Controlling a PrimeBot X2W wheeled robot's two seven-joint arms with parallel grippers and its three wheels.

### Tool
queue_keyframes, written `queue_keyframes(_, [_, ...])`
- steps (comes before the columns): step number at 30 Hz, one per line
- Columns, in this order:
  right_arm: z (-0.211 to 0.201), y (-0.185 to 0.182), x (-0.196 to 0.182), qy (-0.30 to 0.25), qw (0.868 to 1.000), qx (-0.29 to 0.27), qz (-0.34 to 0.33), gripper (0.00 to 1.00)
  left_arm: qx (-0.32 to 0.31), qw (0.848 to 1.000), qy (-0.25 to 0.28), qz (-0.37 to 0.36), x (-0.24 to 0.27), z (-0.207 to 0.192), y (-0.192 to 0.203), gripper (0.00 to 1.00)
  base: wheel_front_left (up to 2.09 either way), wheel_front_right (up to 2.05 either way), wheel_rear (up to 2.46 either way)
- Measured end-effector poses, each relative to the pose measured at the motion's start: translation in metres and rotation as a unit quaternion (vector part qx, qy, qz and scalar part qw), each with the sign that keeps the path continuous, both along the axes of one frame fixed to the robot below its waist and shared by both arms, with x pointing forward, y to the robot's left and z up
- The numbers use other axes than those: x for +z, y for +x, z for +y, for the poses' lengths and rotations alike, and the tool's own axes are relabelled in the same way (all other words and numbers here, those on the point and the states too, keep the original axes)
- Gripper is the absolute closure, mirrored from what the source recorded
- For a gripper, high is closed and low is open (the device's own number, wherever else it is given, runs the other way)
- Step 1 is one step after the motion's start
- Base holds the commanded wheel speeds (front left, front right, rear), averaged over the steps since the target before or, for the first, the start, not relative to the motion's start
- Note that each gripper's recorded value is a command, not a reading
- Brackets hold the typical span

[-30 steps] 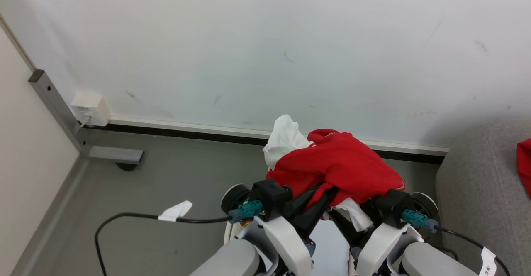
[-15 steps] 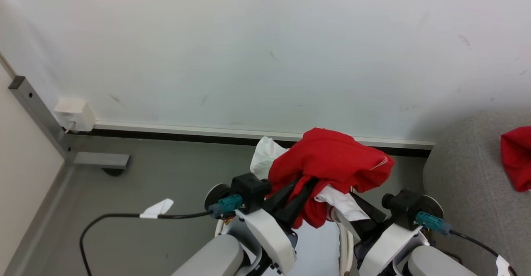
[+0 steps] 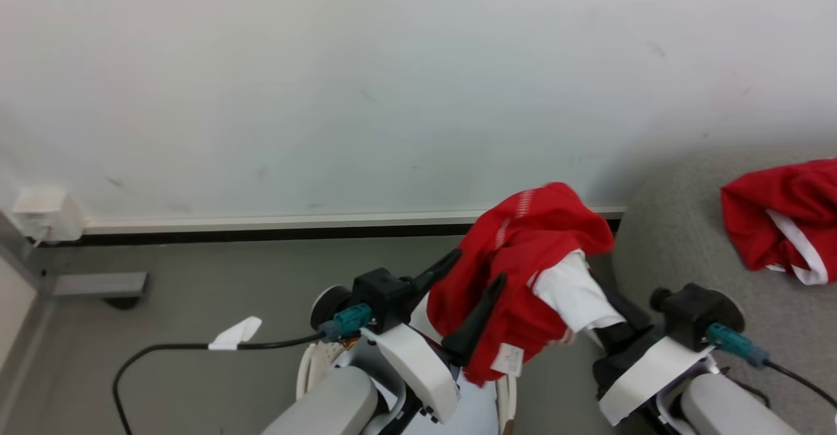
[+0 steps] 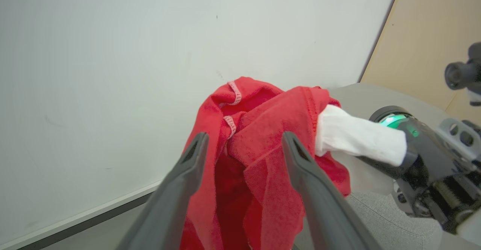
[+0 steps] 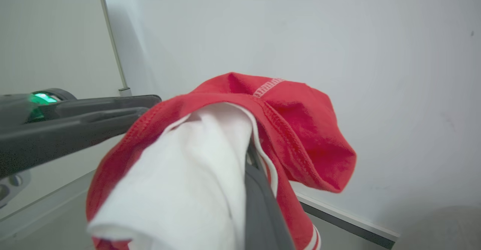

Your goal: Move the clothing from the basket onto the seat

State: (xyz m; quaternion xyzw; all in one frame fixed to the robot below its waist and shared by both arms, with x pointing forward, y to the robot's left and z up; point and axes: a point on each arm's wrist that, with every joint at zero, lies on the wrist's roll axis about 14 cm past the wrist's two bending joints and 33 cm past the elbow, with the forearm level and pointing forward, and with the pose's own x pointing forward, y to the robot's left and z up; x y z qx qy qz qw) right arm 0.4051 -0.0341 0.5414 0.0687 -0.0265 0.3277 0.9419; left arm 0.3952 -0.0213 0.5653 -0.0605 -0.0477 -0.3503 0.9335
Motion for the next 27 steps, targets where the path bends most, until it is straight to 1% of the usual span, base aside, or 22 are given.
queue_keyframes(6, [-0.059,0.008,0.012,-0.006,0.997,-0.078,-0.025,1.0,-0.027,0.999,-0.008,-0.014,0.008,-0.018,0.001,0.0,0.0,0.0,0.0])
queue_keyframes(9, [-0.089,0.009,0.022,-0.007,0.992,-0.117,-0.041,1.0,-0.05,0.998,-0.012,-0.021,0.011,-0.033,-0.001,0.0,0.0,0.0,0.0])
queue_keyframes(13, [-0.13,0.004,0.035,-0.006,0.983,-0.173,-0.061,1.0,-0.089,0.996,-0.011,-0.019,0.008,-0.056,-0.008,0.0,0.0,0.0,0.0])
queue_keyframes(17, [-0.175,-0.005,0.055,-0.009,0.968,-0.232,-0.092,1.0,-0.127,0.992,-0.012,-0.02,0.005,-0.078,-0.015,0.0,0.0,0.0,0.0])
queue_keyframes(22, [-0.222,-0.029,0.074,-0.013,0.947,-0.296,-0.123,1.0,-0.169,0.985,-0.011,-0.021,0.002,-0.103,-0.023,0.0,0.0,0.0,0.0])
queue_keyframes(27, [-0.255,-0.056,0.087,-0.019,0.926,-0.347,-0.145,1.0,-0.214,0.977,-0.011,-0.022,-0.002,-0.128,-0.035,0.0,0.0,0.0,0.0])
